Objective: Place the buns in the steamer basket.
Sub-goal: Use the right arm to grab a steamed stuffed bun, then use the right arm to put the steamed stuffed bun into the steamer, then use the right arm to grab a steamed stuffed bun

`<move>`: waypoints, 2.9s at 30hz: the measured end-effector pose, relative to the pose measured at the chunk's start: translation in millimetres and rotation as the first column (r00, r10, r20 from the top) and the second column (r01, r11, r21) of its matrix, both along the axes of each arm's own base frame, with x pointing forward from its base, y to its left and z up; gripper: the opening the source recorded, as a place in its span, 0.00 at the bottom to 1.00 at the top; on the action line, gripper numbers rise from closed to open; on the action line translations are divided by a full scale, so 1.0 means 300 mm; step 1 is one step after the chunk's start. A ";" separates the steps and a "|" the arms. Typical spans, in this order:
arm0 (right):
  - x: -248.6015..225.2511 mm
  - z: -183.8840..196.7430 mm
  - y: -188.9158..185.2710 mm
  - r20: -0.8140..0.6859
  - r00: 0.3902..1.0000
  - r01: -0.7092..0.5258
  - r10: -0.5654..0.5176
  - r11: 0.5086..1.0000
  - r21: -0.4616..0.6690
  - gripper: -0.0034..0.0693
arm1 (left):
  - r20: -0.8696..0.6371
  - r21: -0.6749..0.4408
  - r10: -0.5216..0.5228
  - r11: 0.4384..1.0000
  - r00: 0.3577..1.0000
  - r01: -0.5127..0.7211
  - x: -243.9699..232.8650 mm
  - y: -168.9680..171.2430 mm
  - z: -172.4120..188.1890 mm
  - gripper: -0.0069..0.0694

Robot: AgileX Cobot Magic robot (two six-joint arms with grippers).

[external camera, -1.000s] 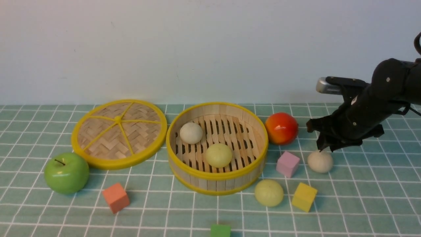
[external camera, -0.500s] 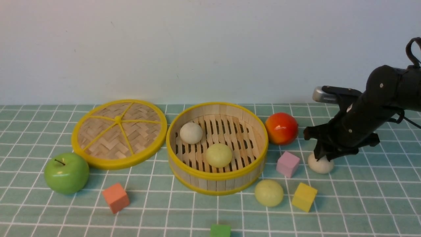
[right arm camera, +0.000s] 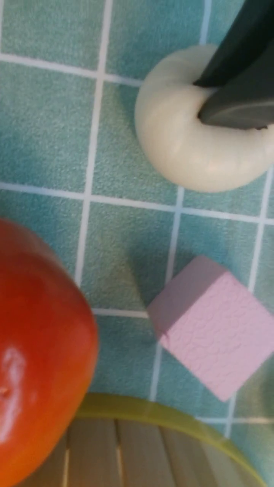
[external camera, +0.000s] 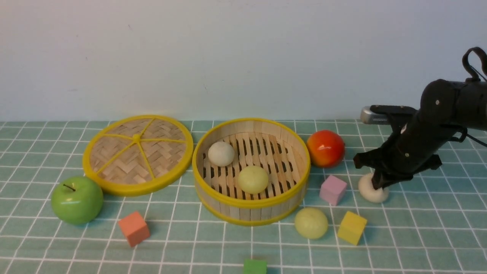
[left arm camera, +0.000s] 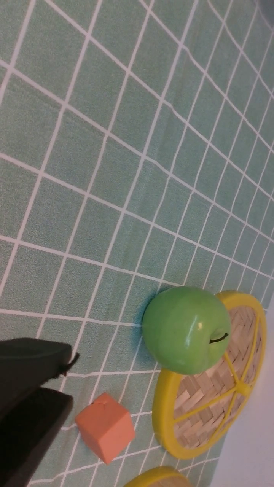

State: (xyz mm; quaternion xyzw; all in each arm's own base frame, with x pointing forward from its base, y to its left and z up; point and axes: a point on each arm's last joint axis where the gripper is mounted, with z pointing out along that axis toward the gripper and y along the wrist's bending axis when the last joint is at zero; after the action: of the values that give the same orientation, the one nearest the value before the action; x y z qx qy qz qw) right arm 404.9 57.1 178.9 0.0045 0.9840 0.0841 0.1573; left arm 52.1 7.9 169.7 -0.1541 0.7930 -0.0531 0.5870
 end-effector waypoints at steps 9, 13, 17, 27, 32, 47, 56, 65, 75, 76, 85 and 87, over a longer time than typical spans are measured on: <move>0.079 0.292 0.145 0.240 0.964 -0.156 0.110 0.971 0.183 0.05 | 0.000 0.000 0.000 1.000 1.000 0.000 0.000 0.000 0.000 0.24; 0.092 0.388 0.309 0.397 0.897 -0.308 0.195 0.920 0.242 0.05 | 0.000 0.000 0.000 1.000 1.000 0.000 0.000 0.000 0.000 0.24; 0.104 0.330 0.466 0.468 0.839 -0.410 0.277 0.887 0.211 0.05 | 0.000 0.000 0.000 1.000 1.000 0.000 0.000 0.000 0.000 0.24; 0.174 0.050 0.547 0.422 0.853 -0.400 0.309 0.905 0.146 0.09 | 0.000 0.000 0.000 1.000 1.000 0.000 0.000 0.000 0.000 0.26; 0.176 0.038 0.548 0.418 0.855 -0.397 0.308 0.906 0.146 0.21 | 0.000 0.000 0.000 1.000 1.000 0.000 0.000 0.000 0.000 0.26; -0.025 0.417 0.344 0.196 0.917 -0.365 0.347 0.928 0.066 0.72 | 0.000 0.000 0.000 1.000 1.000 0.000 0.000 0.000 0.000 0.28; -0.229 0.197 0.417 -0.069 0.927 -0.364 0.368 0.929 0.064 0.52 | 0.000 0.000 0.000 1.000 1.000 0.000 0.000 0.000 0.000 0.28; -0.237 0.118 0.442 0.035 0.944 -0.329 0.329 0.944 0.004 0.44 | 0.000 0.000 0.000 1.000 1.000 0.000 0.000 0.000 0.000 0.29; -0.217 0.052 0.429 -0.016 0.961 -0.275 0.275 0.960 -0.059 0.44 | 0.000 0.000 0.000 1.000 1.000 0.000 0.000 0.000 0.000 0.31; -0.216 0.043 0.431 -0.023 0.962 -0.272 0.271 0.961 -0.057 0.44 | 0.000 0.000 0.000 1.000 1.000 0.000 0.000 0.000 0.000 0.31; -0.208 0.014 0.440 -0.030 0.966 -0.259 0.258 0.965 -0.038 0.44 | 0.000 0.000 0.000 1.000 1.000 0.000 0.000 0.000 0.000 0.32; -0.207 0.014 0.443 -0.025 0.967 -0.253 0.253 0.967 -0.028 0.44 | 0.000 0.000 0.000 1.000 1.000 0.000 0.000 0.000 0.000 0.33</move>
State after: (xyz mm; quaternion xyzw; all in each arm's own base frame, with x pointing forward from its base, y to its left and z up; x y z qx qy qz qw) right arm 342.9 189.9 183.0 -0.1227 0.9793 0.0880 0.1349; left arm 52.1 7.9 169.7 -0.1541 0.7930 -0.0531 0.5870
